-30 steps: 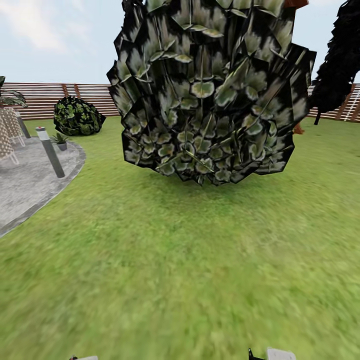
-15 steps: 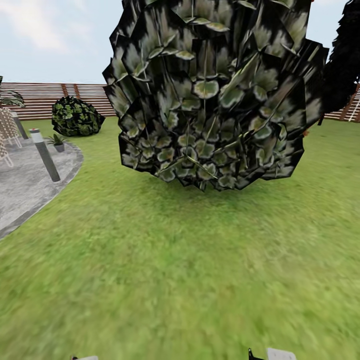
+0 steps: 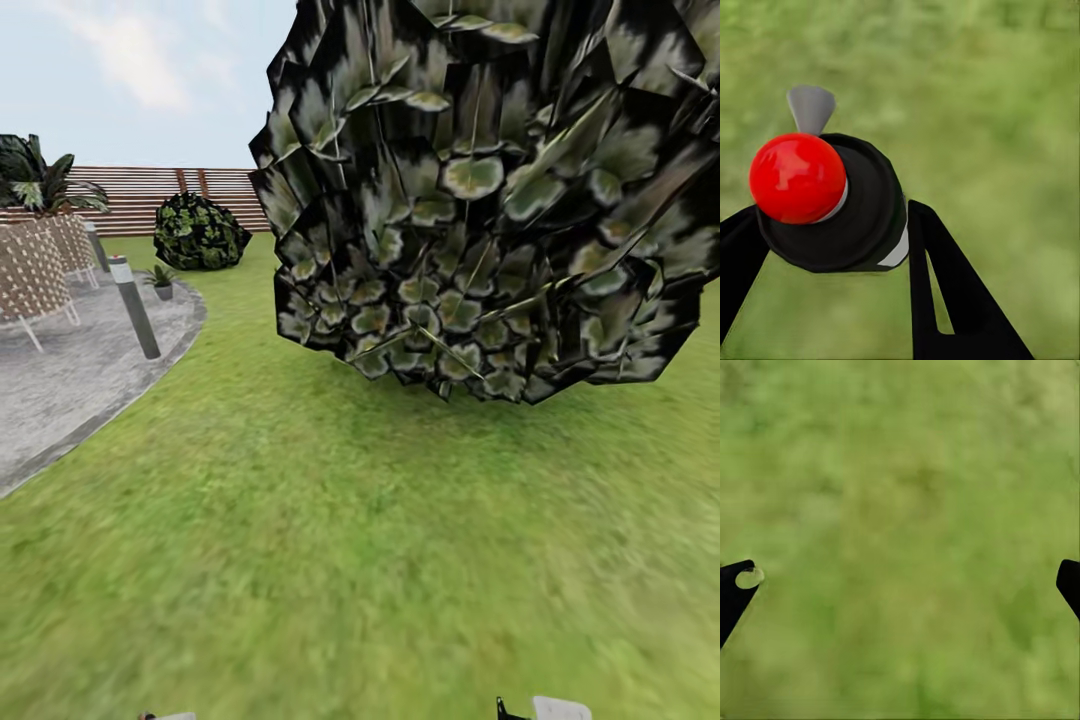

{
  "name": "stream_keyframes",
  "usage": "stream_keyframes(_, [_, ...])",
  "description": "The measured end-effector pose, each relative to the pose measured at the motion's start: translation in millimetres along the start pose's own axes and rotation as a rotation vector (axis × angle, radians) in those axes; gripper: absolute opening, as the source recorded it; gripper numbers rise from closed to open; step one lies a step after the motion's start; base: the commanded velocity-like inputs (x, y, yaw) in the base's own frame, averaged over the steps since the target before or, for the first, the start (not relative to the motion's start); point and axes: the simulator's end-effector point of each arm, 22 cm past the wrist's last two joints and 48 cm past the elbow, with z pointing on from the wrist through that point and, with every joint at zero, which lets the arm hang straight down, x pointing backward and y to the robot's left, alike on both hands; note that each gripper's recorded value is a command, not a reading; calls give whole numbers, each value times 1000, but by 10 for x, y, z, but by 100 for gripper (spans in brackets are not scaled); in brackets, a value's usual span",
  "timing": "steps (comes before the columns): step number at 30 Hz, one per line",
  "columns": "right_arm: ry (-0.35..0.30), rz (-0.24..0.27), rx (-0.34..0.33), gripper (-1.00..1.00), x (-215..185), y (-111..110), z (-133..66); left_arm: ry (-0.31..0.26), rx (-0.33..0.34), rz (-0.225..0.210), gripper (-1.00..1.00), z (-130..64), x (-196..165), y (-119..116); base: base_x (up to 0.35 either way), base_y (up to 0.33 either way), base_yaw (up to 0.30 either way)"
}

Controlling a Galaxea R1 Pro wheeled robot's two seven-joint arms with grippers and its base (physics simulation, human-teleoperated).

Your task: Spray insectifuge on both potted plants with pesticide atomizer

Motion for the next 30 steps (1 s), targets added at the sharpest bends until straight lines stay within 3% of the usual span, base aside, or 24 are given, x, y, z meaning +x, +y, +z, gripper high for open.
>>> stream_keyframes(30, [0,0,-1,100,-2,2,1,-1,-1,-1,-100,2,-6,2,340,0,276])
